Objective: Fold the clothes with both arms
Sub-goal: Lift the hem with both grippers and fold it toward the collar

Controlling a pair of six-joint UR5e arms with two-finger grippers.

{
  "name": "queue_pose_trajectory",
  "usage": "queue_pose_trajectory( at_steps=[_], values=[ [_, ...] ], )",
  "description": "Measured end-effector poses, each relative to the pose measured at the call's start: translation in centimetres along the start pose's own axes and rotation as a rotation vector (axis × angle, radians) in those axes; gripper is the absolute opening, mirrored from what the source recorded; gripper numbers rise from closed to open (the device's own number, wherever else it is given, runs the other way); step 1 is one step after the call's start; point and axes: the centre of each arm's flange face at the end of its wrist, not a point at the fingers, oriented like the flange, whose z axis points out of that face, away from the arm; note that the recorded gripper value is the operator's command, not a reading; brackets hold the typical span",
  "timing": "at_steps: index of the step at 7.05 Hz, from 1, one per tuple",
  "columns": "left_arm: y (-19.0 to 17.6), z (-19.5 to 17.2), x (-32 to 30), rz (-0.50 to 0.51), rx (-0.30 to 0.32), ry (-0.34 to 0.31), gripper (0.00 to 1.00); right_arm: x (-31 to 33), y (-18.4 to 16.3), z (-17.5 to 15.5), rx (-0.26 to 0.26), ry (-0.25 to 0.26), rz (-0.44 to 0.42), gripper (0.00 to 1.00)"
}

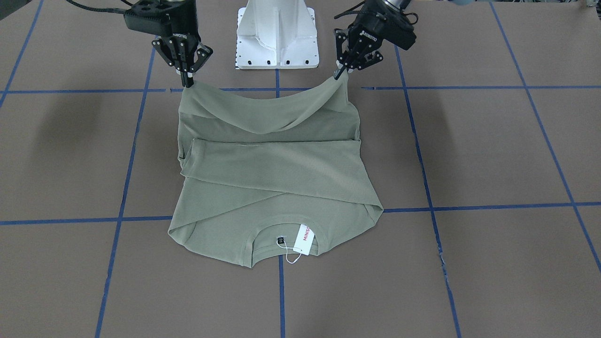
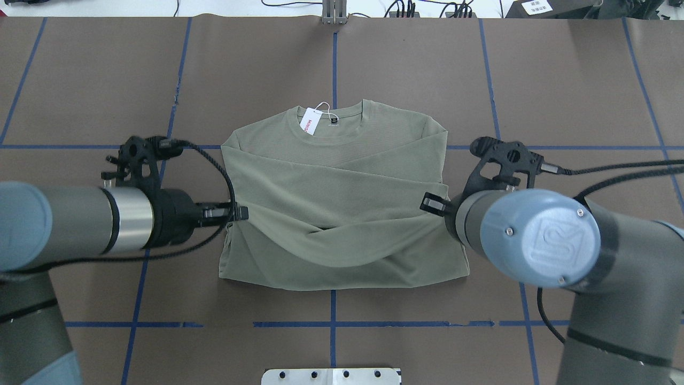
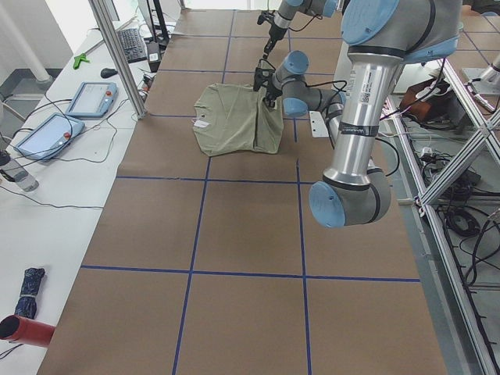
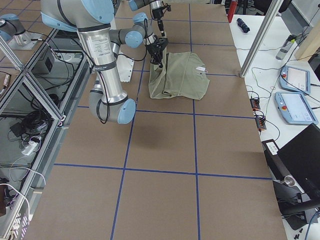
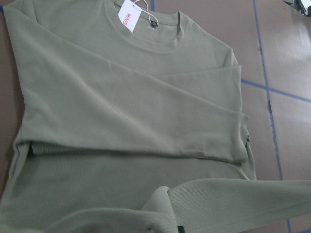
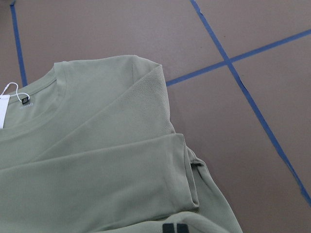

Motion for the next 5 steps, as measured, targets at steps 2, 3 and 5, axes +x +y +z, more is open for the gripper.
queue_pose_trajectory(
  at_steps=[2, 3, 5],
  values=[
    [-8.2, 1.8, -2.0, 0.041, 0.041, -0.091, 0.0, -1.6, -6.5, 4.0, 0.024, -0.001, 0.003, 0.0],
    [-11.2, 4.2, -3.1, 0.036, 0.062, -0.149, 0.0, -2.3, -9.7, 6.5, 0.036, 0.016, 0.007, 0.0],
    [-14.9, 10.7, -6.1, 0.033, 0.106, -0.274, 0.0, -4.5, -14.3, 13.7, 0.059, 0.032, 0.017, 0.0]
  ],
)
